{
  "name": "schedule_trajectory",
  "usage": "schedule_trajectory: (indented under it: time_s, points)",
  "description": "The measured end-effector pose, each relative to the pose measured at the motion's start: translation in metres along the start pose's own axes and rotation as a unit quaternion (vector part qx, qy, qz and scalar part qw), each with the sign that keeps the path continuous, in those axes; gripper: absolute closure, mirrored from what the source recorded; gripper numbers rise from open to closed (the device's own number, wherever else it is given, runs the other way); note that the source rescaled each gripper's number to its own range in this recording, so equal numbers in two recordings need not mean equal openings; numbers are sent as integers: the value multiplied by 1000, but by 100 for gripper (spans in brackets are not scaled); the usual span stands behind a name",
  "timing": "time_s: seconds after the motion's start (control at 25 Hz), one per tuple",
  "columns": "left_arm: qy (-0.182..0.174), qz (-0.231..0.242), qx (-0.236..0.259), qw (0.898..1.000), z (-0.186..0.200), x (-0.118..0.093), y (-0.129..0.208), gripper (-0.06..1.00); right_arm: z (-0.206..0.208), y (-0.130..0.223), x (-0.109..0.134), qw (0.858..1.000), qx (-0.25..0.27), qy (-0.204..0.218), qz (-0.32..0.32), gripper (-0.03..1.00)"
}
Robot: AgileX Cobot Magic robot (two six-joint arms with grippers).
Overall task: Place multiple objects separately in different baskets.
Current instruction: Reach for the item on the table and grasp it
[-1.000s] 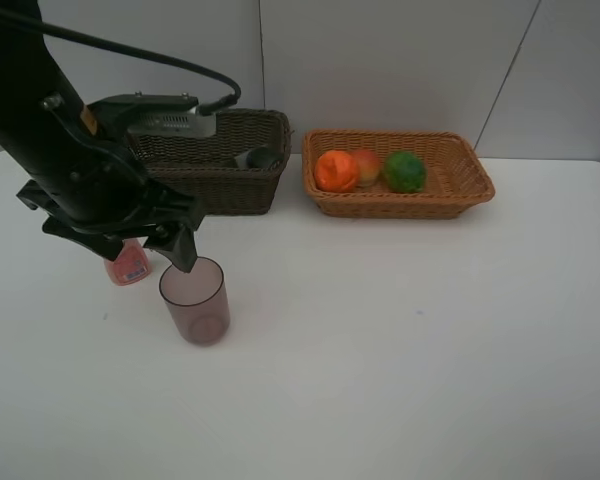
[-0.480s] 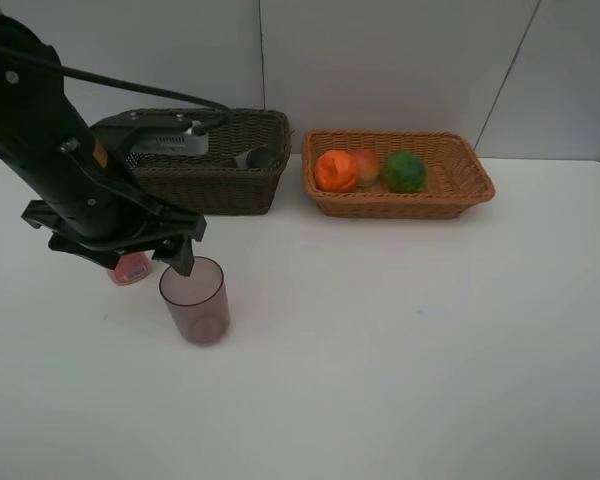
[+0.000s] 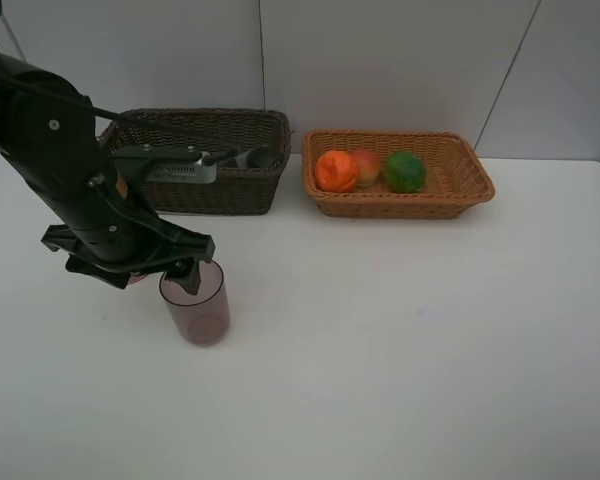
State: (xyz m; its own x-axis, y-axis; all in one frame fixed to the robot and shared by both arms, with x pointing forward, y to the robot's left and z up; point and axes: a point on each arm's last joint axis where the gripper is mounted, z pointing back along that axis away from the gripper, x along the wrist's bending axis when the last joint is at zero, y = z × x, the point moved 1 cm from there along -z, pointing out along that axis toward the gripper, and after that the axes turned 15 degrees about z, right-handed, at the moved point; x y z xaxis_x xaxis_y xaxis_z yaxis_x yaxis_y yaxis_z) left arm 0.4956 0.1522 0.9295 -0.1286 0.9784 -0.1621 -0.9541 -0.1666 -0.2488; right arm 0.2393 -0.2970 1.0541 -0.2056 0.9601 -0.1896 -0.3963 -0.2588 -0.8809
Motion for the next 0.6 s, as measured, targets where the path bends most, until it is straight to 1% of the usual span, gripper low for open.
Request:
schedule_trajectory:
  time_s: [0.2, 0.48, 0.52, 0.56, 0.6]
  points:
    - [0, 2, 4, 1000, -15, 0, 2, -6, 0, 0, 0, 1000, 0, 0, 0, -1]
    - [-10, 2, 18, 1000, -32, 2, 5, -4, 0, 0, 0, 1000, 0, 0, -1, -1]
    - [-11, 2, 18, 1000, -33, 2, 5, -2, 0, 0, 0, 1000, 0, 0, -1, -1]
    - [-10, 2, 18, 1000, -33, 2, 5, 3, 0, 0, 0, 1000, 0, 0, -1, -1]
    - [-10, 2, 18, 1000, -33, 2, 5, 11, 0, 0, 0, 1000, 0, 0, -1, -1]
